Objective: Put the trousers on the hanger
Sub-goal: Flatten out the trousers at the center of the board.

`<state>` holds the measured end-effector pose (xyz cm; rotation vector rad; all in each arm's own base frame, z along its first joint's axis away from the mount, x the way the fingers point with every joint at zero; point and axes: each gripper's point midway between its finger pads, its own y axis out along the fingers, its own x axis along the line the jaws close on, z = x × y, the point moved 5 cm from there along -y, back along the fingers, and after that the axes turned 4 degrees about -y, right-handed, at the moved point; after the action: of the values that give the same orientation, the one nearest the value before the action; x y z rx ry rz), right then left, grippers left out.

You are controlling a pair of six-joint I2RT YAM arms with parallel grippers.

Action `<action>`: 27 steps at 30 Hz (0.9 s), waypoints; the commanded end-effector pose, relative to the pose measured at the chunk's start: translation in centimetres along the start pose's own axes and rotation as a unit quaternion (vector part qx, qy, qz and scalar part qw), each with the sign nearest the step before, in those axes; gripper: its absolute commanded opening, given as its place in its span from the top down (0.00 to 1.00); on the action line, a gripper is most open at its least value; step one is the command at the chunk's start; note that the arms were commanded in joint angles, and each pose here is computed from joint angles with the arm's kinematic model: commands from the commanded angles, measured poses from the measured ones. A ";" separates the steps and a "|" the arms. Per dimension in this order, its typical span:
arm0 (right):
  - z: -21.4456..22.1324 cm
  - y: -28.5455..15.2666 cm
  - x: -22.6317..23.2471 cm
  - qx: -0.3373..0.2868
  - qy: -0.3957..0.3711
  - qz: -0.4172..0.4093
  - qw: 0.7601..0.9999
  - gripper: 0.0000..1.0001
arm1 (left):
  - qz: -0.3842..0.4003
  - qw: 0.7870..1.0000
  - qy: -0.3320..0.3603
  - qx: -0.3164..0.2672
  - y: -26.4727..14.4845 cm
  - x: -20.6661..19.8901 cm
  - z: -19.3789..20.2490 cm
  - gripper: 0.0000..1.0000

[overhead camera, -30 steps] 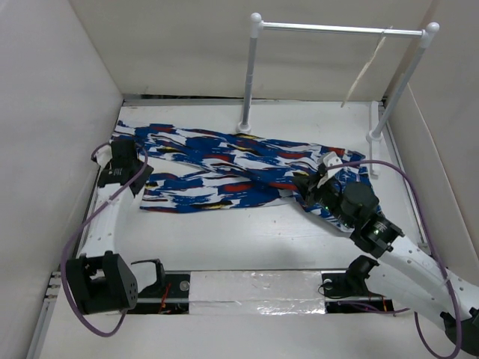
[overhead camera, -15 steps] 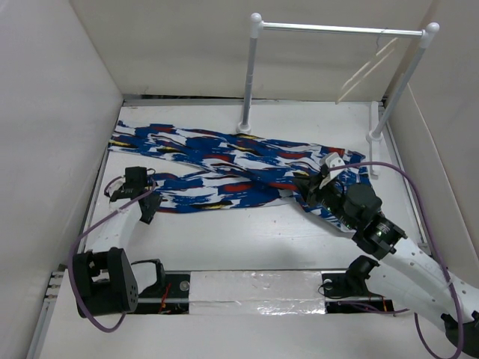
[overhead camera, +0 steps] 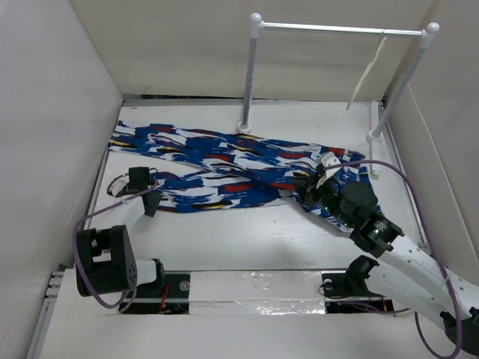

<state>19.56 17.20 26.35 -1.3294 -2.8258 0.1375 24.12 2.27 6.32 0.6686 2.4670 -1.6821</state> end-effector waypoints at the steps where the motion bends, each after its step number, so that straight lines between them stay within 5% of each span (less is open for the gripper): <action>1: -2.3 0.1 0.2 -0.030 -0.005 -0.006 1.000 0.82 | -0.005 1.000 0.005 0.018 1.2 0.5 0.9 0.75; 5: -2.0 0.3 0.1 -0.026 -0.005 -0.005 1.000 0.81 | -0.002 1.000 0.008 0.020 1.5 0.9 1.2 0.83; 7: -2.0 0.4 0.1 -0.025 -0.005 -0.003 1.000 0.80 | 0.006 1.000 0.009 0.008 1.3 0.7 0.9 0.99; 11: -1.9 0.4 -0.2 -0.025 -0.005 0.010 1.000 0.80 | 0.040 0.999 0.017 -0.019 -0.7 -1.5 -1.1 1.00; 17: -1.3 0.8 -0.7 -0.018 -0.005 0.031 0.999 0.65 | 0.170 0.976 0.025 -0.131 -11.5 -6.1 -7.6 1.00; 22: -0.6 1.3 -1.2 -0.001 -0.006 0.053 0.999 0.55 | 0.275 0.919 0.016 -0.282 -23.3 -6.1 -13.1 1.00; 27: 0.2 1.2 -2.4 0.013 0.001 0.105 0.994 0.42 | 0.290 0.904 0.001 -0.314 -27.8 -4.7 -14.3 1.00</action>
<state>21.32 16.77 24.61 -1.4839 -2.7182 0.2434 21.22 4.35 37.86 1.1867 2.1431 -0.6661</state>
